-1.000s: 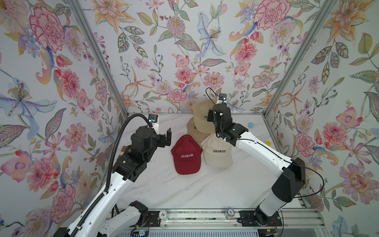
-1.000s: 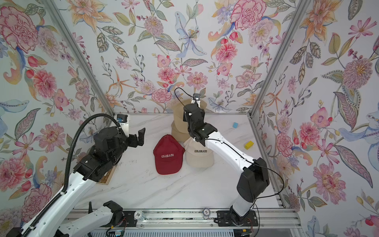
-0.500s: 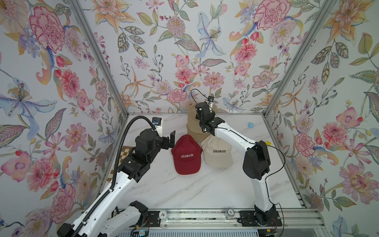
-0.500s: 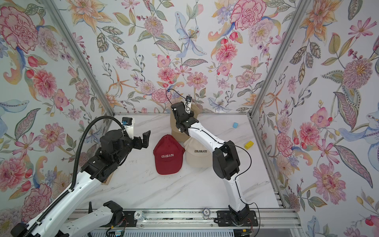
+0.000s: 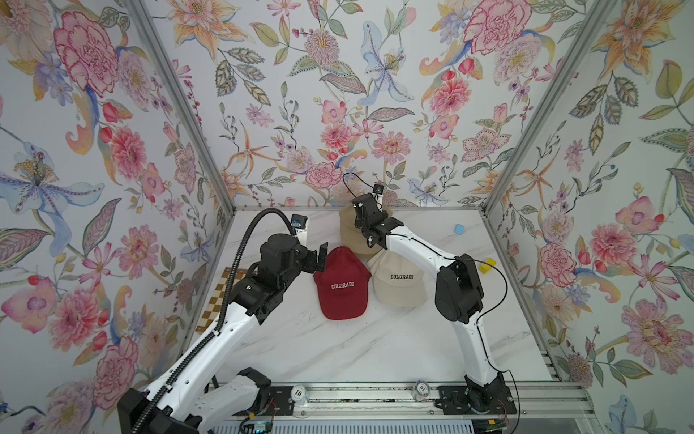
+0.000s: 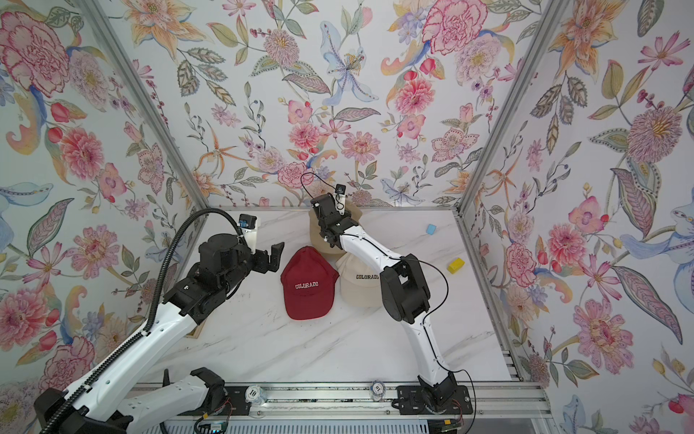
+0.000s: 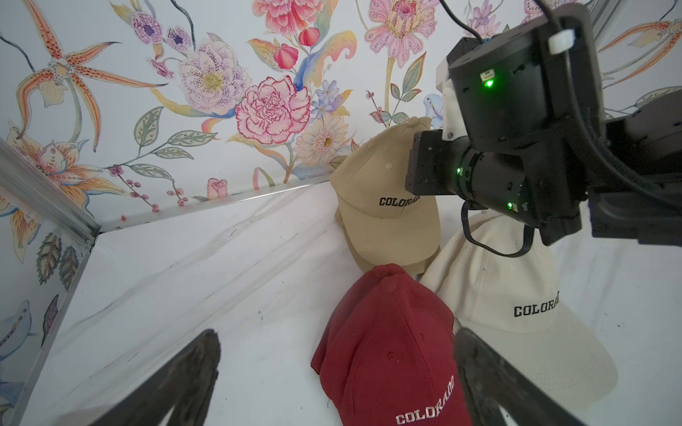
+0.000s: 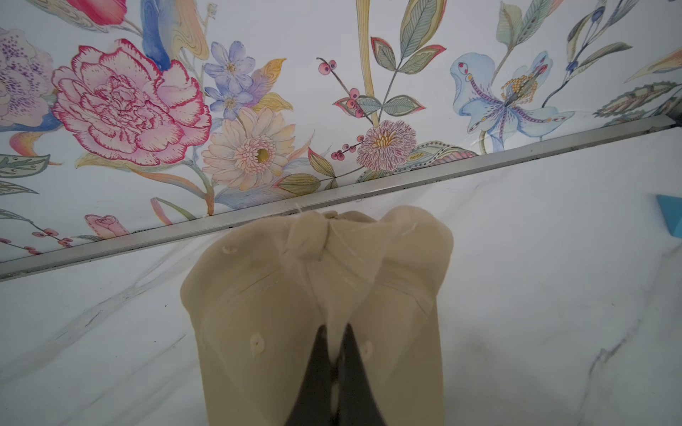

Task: Stack the baseball caps by color
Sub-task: Place the baseball cap on the baseball cap.

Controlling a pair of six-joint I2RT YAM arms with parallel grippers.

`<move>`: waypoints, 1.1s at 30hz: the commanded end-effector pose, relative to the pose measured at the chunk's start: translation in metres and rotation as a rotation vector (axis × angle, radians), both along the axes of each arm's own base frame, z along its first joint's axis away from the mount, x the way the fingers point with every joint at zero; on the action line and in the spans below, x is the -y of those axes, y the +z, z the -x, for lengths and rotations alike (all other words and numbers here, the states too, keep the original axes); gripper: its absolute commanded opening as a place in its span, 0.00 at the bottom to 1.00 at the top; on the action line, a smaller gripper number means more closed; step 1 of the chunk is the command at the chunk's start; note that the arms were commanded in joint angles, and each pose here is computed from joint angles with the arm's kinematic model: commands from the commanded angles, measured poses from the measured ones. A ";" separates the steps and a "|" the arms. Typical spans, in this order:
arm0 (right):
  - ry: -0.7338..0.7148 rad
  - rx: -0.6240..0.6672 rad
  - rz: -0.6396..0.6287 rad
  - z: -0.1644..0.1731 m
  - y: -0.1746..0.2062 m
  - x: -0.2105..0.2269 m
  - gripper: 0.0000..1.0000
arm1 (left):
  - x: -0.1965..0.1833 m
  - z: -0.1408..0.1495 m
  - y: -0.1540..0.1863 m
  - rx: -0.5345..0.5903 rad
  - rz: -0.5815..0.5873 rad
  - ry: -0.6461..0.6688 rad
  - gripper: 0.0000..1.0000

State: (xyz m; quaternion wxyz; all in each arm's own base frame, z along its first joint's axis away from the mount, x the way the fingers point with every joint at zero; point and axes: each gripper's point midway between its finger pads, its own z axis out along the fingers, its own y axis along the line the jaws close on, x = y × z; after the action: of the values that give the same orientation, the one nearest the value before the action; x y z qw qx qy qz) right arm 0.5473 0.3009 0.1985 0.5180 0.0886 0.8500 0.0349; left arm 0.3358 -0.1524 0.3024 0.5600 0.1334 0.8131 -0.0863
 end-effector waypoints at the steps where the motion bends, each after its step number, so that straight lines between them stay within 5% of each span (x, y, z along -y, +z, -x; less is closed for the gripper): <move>1: 0.003 -0.037 0.011 -0.009 -0.023 0.004 0.00 | 0.008 -0.004 0.020 0.047 0.016 -0.032 1.00; 24: 0.062 -0.102 0.027 -0.035 -0.066 0.003 0.00 | 0.022 -0.014 0.009 0.014 0.012 -0.078 0.99; 33: 0.105 -0.123 0.076 -0.043 -0.078 -0.003 0.83 | 0.028 -0.018 0.003 -0.009 -0.007 -0.100 1.00</move>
State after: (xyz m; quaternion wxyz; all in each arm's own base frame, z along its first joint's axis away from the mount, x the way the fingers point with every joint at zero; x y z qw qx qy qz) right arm 0.5910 0.3037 0.1348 0.4810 0.0512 0.8742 0.0427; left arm 0.3501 -0.1745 0.2932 0.5421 0.1621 0.8175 -0.1073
